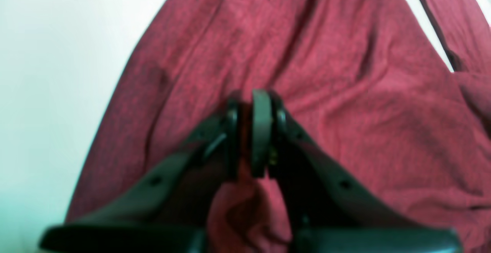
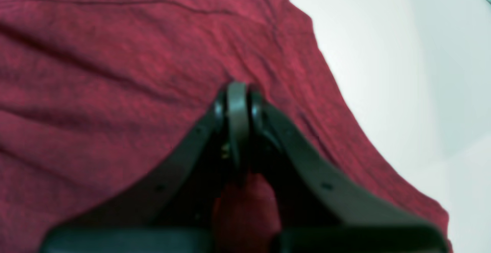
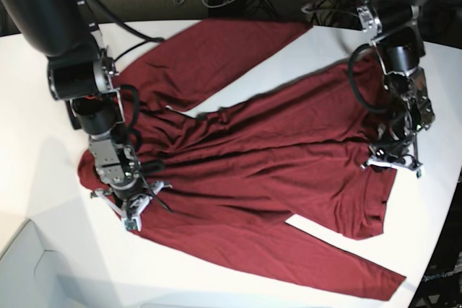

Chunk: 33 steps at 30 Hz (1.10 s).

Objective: Layout the t-shirt on the table in an organized manner, then fold the t-shirt properly
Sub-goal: 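Lift and shake the shirt body with both grippers to flatten it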

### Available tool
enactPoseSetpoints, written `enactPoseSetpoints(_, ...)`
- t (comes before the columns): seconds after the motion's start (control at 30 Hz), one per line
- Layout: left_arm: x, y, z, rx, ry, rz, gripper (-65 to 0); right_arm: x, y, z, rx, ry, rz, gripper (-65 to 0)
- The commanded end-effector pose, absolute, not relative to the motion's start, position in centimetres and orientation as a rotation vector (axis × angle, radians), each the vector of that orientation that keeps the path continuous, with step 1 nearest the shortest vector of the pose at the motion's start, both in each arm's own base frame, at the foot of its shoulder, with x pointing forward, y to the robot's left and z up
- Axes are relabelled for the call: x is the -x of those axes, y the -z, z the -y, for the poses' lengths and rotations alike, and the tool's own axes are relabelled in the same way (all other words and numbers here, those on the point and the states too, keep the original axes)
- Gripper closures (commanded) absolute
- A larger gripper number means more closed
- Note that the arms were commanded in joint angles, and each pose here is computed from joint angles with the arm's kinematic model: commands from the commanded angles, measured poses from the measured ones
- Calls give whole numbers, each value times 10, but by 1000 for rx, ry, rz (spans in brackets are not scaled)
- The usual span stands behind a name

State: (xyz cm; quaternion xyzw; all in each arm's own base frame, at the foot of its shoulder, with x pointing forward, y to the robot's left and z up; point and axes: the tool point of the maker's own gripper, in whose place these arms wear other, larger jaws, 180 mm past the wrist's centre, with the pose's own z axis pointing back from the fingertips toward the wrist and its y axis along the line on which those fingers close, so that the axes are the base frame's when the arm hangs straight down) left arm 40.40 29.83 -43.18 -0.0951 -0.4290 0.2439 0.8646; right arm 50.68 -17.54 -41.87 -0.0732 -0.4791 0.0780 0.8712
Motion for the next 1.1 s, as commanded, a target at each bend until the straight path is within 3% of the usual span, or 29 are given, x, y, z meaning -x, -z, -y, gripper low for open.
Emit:
enactPoseSetpoints(0.0,-392,438,-319,130,-510,836,-53,-518,403,186,173,-156,1034,0)
enactPoseSetpoints(0.4,-372,446,-334,99,-504,788,-53,-507,410,217,223,-144,1010,0)
enactPoseSetpoints(0.57,-368,448,-327,120,-489,732,-53,-505,403,246,361,-74,1017,0)
enactPoseSetpoints(1.07,-413,334,-306,101,-341,1016,-53,-514,377,233,352,-72,1101,0)
